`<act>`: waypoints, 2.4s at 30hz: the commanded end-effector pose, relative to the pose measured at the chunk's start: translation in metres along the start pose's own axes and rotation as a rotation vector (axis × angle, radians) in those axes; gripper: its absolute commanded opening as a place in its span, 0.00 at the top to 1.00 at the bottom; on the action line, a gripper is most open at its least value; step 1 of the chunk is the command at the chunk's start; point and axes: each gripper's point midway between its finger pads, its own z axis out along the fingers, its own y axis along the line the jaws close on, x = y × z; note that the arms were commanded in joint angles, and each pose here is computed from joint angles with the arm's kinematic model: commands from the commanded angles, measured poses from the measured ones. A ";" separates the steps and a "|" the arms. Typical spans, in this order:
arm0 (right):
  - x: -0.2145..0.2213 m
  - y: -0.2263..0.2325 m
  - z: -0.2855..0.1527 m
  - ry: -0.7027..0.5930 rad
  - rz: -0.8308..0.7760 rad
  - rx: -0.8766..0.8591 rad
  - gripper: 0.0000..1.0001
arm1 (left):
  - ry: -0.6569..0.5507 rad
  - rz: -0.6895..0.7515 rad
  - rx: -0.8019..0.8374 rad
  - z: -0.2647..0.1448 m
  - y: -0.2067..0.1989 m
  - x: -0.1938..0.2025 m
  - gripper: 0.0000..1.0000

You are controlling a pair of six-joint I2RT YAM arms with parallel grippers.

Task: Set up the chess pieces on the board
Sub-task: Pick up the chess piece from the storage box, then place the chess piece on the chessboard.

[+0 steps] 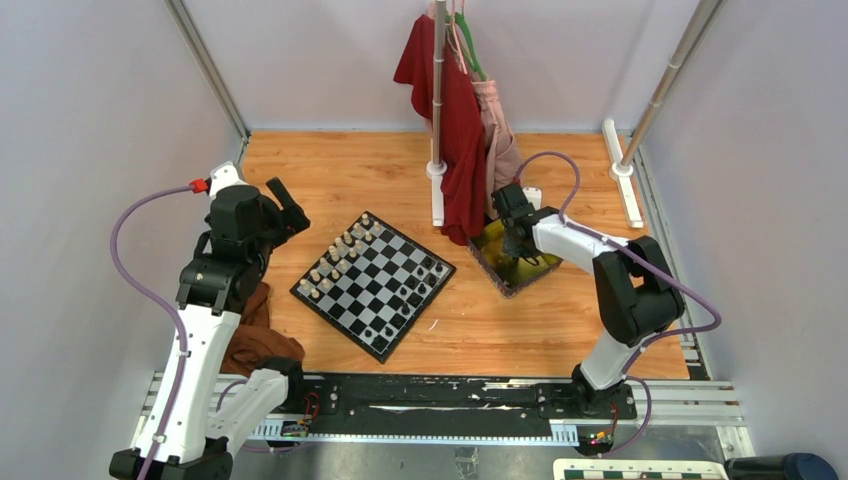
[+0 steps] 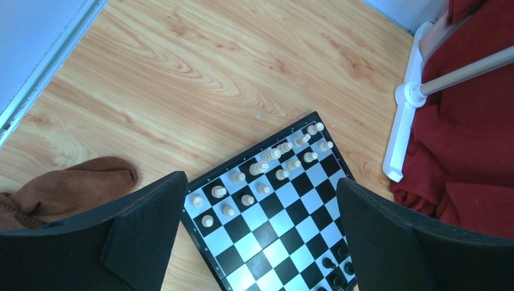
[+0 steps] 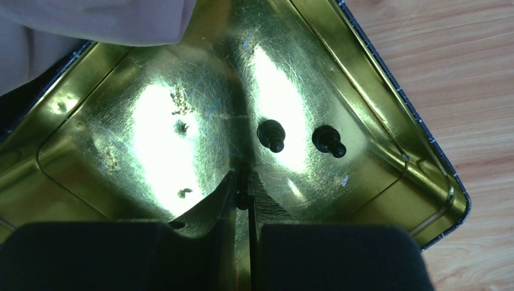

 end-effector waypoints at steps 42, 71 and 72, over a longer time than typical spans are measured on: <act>0.102 0.237 -0.206 -0.198 -0.699 -0.532 1.00 | -0.065 -0.078 0.028 -0.041 0.005 -0.022 0.00; 0.139 0.281 -0.201 -0.161 -0.819 -0.606 1.00 | -0.073 -0.057 0.002 -0.043 0.009 -0.026 0.00; 0.141 0.282 -0.200 -0.156 -0.824 -0.609 1.00 | -0.073 -0.057 0.001 -0.042 0.009 -0.026 0.00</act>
